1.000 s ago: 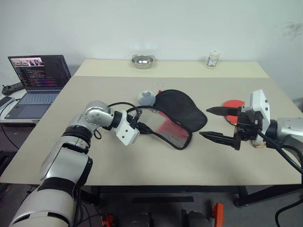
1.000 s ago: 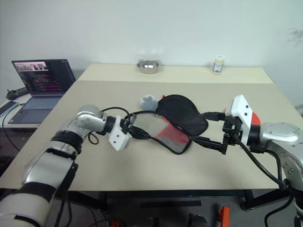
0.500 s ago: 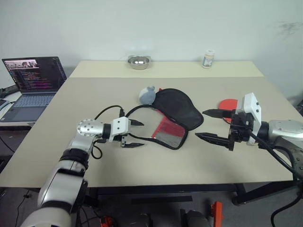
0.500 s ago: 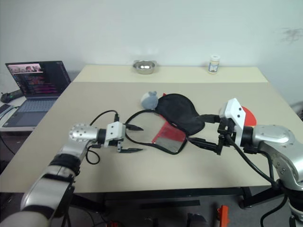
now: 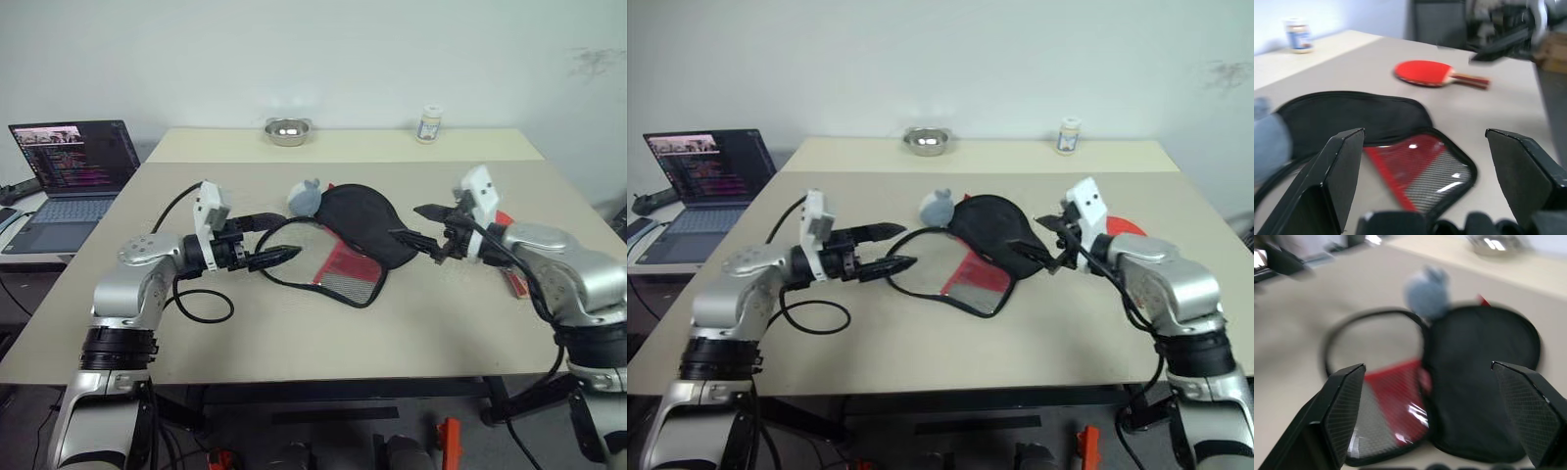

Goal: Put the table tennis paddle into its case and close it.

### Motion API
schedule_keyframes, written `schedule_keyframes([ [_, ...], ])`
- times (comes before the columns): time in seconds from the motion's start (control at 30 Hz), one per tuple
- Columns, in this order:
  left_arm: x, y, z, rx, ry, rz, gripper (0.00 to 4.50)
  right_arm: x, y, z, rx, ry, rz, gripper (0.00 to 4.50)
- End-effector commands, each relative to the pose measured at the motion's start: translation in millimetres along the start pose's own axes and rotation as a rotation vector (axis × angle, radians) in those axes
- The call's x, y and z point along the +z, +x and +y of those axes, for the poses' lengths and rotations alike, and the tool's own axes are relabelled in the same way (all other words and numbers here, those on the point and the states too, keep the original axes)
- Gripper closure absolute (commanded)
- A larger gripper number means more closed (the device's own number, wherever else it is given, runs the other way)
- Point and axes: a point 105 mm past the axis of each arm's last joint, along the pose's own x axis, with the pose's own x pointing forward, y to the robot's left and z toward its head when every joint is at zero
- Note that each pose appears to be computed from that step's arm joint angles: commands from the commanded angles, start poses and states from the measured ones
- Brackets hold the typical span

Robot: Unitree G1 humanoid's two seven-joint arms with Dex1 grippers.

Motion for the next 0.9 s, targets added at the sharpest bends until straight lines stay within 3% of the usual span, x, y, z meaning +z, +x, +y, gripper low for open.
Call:
schedule_keyframes([
  [0.03, 13.6, -4.2, 8.4, 0.05, 0.01, -0.053, 0.22, 6.2, 15.4, -21.4, -0.104, 0.021, -0.034, 0.0],
  [0.4, 20.9, 0.6, -5.4, -0.025, 0.023, -0.044, 0.22, -34.4, 64.1, -66.1, -0.329, 0.163, 0.069, 0.0],
  [0.73, 32.4, -2.9, -20.8, -0.107, 0.013, -0.052, 0.22, -47.1, 80.7, -55.7, -0.277, 0.076, 0.117, 0.0],
  [0.9, 34.8, -0.5, -23.1, -0.108, 0.012, -0.049, 0.17, -55.4, 86.0, -47.3, -0.243, 0.021, 0.142, 1.57],
])
